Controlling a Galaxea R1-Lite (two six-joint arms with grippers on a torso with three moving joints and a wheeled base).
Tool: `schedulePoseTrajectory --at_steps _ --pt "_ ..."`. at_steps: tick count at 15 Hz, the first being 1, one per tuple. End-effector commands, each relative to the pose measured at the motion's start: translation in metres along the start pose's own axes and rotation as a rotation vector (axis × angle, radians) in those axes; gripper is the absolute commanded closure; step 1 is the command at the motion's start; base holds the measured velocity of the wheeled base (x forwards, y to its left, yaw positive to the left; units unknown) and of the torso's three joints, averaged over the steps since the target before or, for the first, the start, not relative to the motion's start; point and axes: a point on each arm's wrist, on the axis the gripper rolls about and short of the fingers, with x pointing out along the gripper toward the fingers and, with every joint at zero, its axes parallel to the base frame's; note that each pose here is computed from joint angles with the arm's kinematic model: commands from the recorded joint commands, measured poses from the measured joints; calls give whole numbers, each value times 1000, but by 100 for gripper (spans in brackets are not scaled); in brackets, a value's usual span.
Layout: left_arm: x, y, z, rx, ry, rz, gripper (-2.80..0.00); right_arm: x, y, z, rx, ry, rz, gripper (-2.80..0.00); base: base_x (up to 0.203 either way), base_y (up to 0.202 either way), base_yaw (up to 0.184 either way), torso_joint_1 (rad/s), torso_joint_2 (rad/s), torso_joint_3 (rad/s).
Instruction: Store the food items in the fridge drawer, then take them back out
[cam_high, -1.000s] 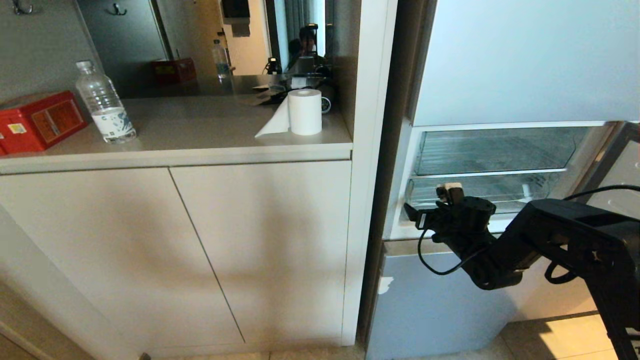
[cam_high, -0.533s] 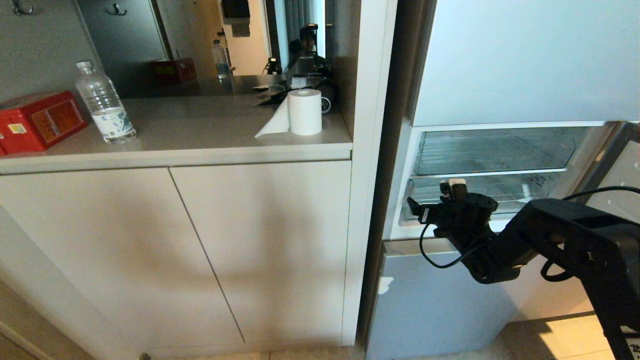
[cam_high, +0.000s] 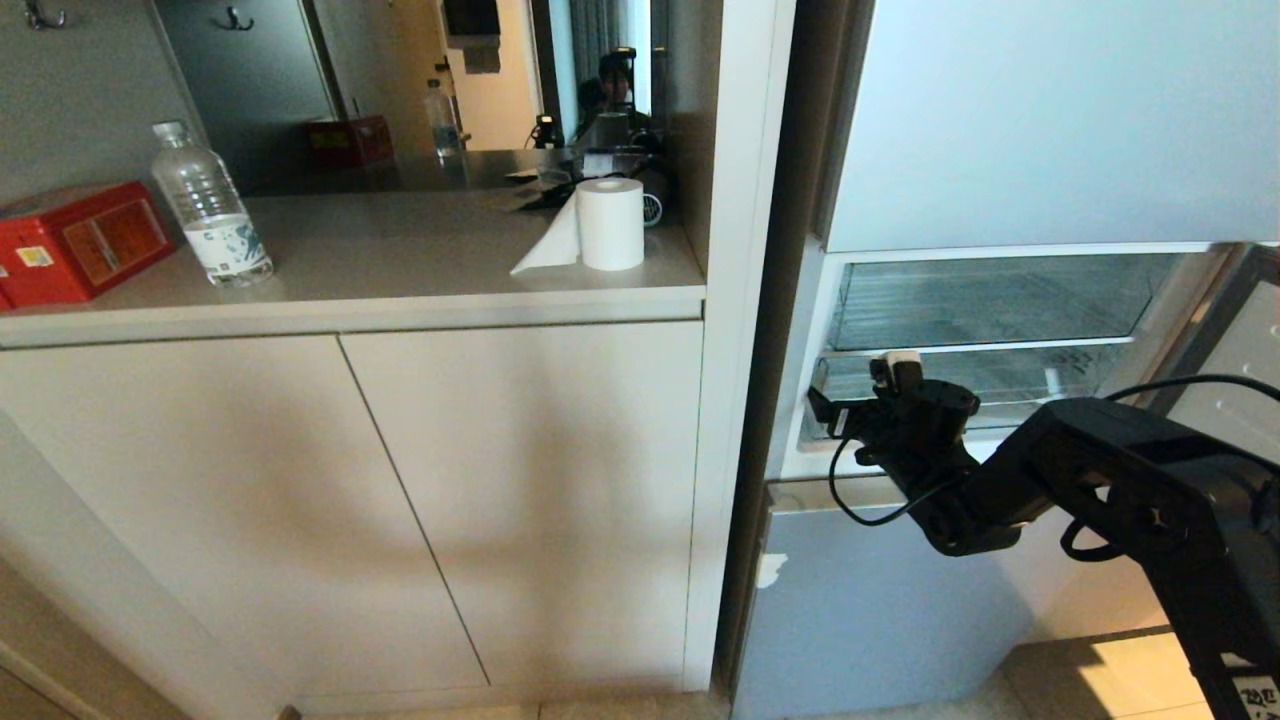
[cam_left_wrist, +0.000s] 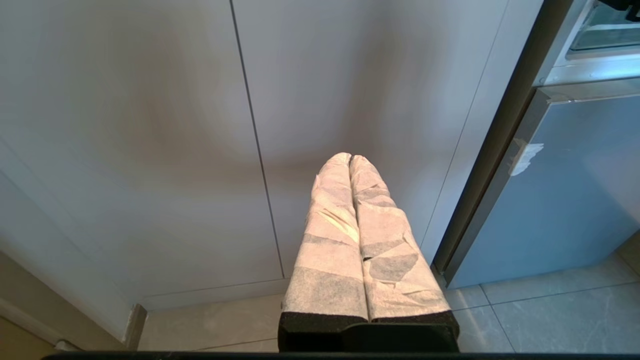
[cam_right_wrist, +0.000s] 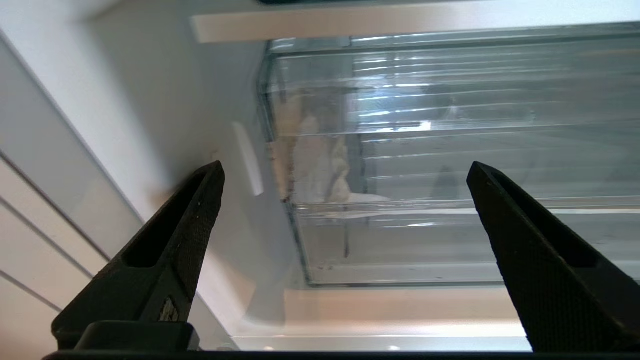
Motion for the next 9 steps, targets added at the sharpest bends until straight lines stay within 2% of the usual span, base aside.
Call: schedulePoseTrajectory --at_steps 1,8,9 --pt "0 0 0 0 1 0 0 3 0 1 3 -20 1 -280 0 0 0 0 0 0" --pt "0 0 0 0 1 0 0 10 2 -2 4 -30 -8 -280 0 0 0 0 0 0" --pt "0 0 0 0 1 0 0 11 2 -3 4 -32 -8 0 0 0 0 0 0 0"
